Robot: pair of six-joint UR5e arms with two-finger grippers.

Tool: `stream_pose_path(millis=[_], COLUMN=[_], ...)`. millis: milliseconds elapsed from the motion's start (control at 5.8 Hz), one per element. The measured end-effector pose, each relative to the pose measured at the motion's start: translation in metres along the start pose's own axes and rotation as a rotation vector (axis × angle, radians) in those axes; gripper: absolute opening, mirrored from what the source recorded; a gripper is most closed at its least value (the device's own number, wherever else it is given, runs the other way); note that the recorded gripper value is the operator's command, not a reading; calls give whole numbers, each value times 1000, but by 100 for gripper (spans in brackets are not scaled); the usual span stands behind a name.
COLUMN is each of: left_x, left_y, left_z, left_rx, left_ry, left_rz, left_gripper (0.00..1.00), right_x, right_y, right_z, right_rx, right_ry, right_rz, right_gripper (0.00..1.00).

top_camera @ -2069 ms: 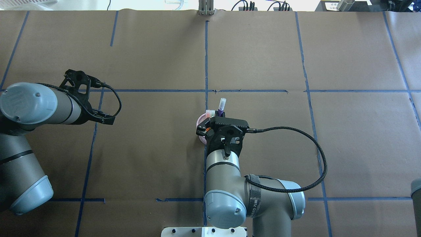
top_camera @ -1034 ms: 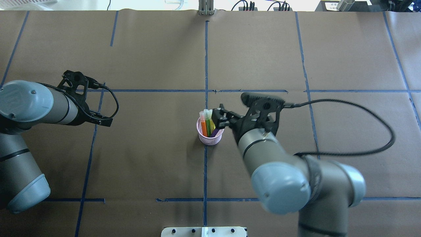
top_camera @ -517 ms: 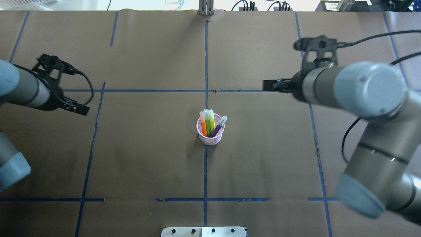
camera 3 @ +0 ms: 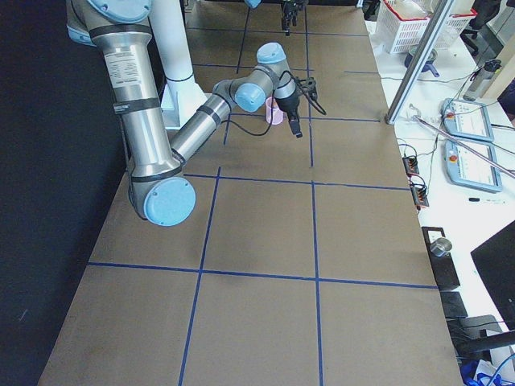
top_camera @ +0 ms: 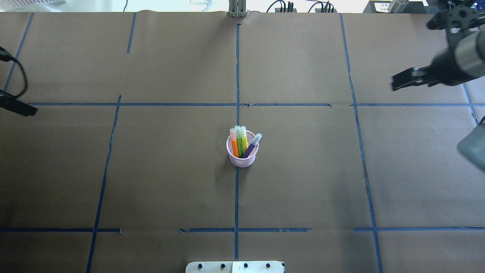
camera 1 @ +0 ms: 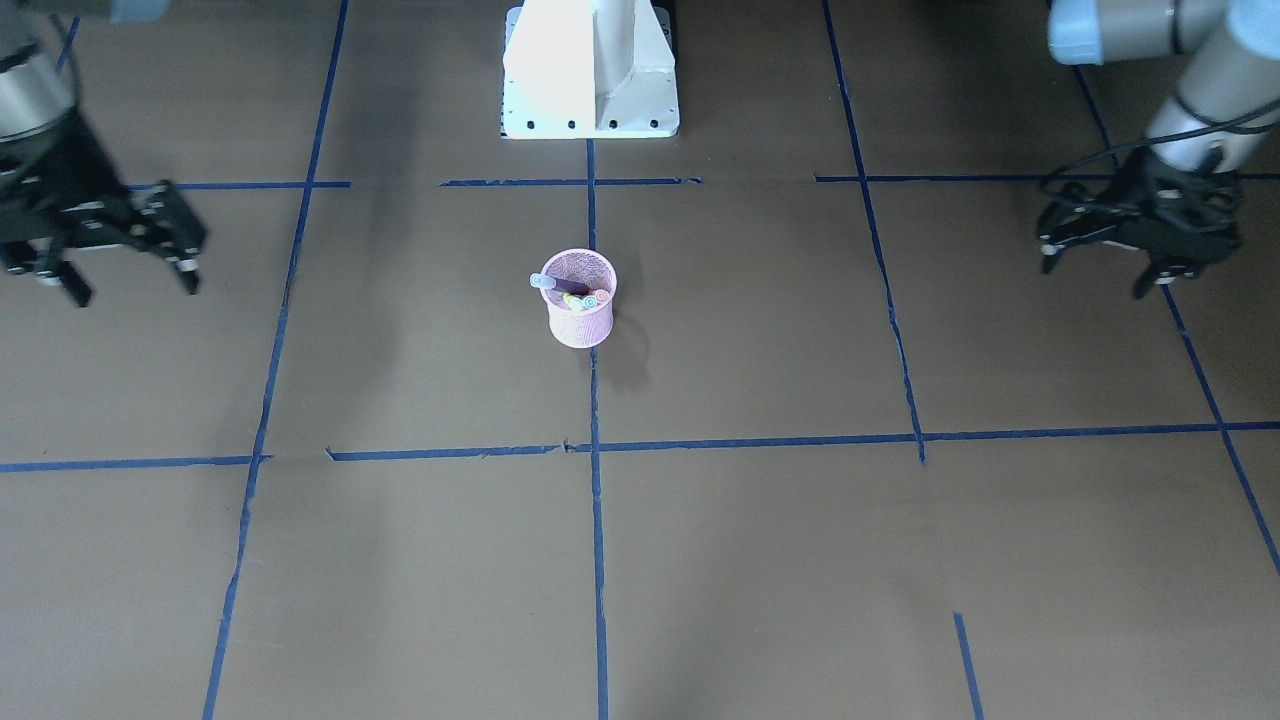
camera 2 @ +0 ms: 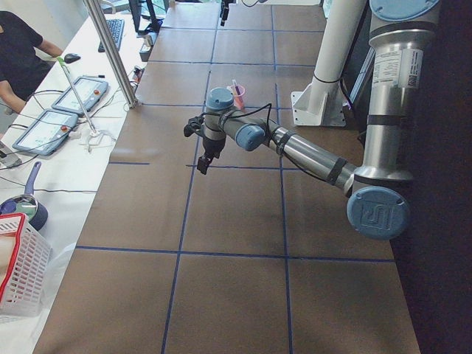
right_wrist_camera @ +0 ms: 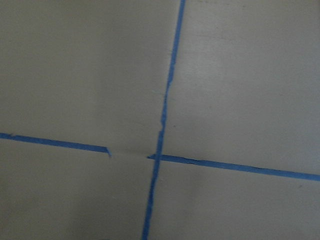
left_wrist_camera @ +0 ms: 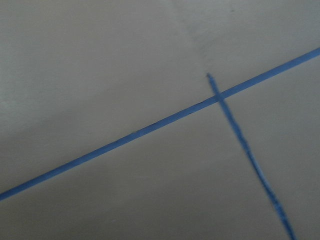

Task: Collect pens into pen holder

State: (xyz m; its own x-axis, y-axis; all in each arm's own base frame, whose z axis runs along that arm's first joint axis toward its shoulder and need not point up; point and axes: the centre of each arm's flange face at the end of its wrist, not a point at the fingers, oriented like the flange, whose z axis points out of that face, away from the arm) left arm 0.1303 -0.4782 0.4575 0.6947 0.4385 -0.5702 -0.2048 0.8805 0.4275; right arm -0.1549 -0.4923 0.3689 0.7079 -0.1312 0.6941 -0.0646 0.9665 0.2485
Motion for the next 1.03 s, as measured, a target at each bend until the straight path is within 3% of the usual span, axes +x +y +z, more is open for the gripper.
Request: stream_pose_path(millis=[172, 690, 1034], left_x=[-45, -141, -165], left_y=[20, 81, 107], left_z=[-8, -37, -40], left_rx=[-25, -170, -231], left_ry=[19, 43, 72], left_rz=[-14, -77, -173], left_gripper=[100, 100, 100], right_x=[78, 302, 361], right_y=[0, 41, 73], right_z=[1, 24, 23], right_rx=[-61, -160, -196], right_ry=[-22, -38, -44], right_rz=[-19, -72, -32], right_gripper=[100, 100, 100])
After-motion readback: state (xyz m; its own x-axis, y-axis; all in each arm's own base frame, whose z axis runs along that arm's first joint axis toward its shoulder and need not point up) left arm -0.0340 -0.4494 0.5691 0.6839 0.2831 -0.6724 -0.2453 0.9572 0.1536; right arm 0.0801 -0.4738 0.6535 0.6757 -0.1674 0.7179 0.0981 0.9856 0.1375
